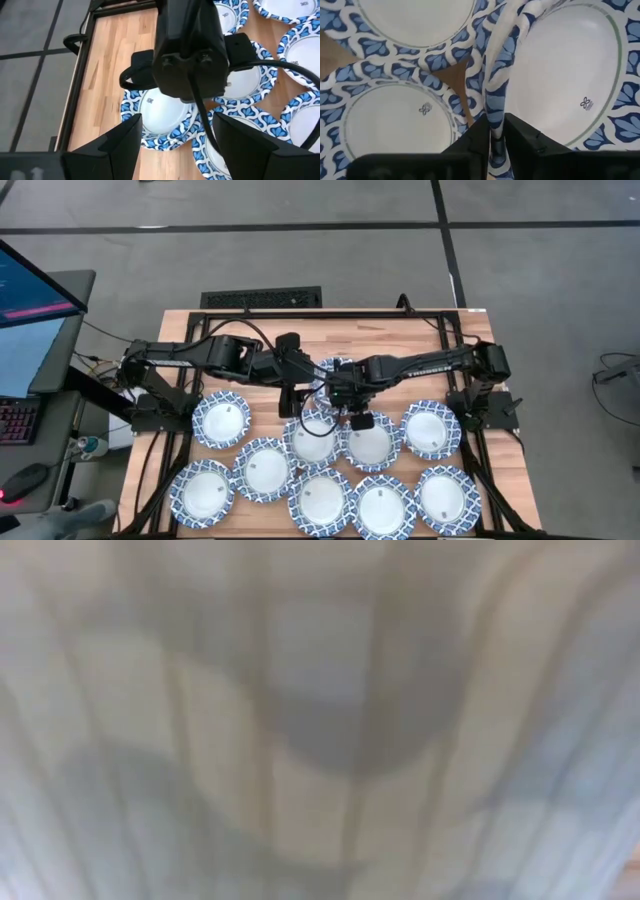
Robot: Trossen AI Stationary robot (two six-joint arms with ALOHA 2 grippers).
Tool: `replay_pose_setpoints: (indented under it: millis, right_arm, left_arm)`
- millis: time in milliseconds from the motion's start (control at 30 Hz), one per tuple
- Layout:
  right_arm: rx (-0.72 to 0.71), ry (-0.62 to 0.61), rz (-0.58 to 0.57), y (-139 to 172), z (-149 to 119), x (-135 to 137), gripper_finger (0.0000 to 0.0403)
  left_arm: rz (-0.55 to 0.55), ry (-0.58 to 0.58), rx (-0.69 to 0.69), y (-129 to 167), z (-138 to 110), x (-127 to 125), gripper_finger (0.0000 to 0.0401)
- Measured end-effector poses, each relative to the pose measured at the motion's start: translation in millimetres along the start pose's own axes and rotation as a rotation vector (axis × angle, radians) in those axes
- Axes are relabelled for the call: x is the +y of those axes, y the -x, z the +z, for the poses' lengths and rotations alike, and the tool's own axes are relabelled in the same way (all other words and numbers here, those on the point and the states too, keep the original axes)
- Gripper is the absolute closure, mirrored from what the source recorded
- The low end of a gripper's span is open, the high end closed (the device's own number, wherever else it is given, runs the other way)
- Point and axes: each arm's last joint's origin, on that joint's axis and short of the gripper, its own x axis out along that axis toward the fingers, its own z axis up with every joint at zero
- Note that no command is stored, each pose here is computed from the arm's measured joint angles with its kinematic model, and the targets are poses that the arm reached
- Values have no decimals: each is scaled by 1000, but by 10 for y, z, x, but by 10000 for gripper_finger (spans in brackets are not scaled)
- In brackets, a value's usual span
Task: Nest bowls inside each other
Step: Stack the white stacked bowls on the white stacked bowls, then adjust the white stacked bowls
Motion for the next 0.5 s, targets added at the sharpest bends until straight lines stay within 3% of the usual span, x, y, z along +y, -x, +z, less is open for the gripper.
replay_pose_setpoints:
  millis: [233, 500]
  right_arm:
    - [5, -15, 25, 2, 1, 62, 301]
    - [14, -45, 30, 50, -23, 112, 246]
  left_arm:
    - [31, 1, -1, 0, 2, 11, 166]
    - [33, 4, -23, 0, 24, 12, 166]
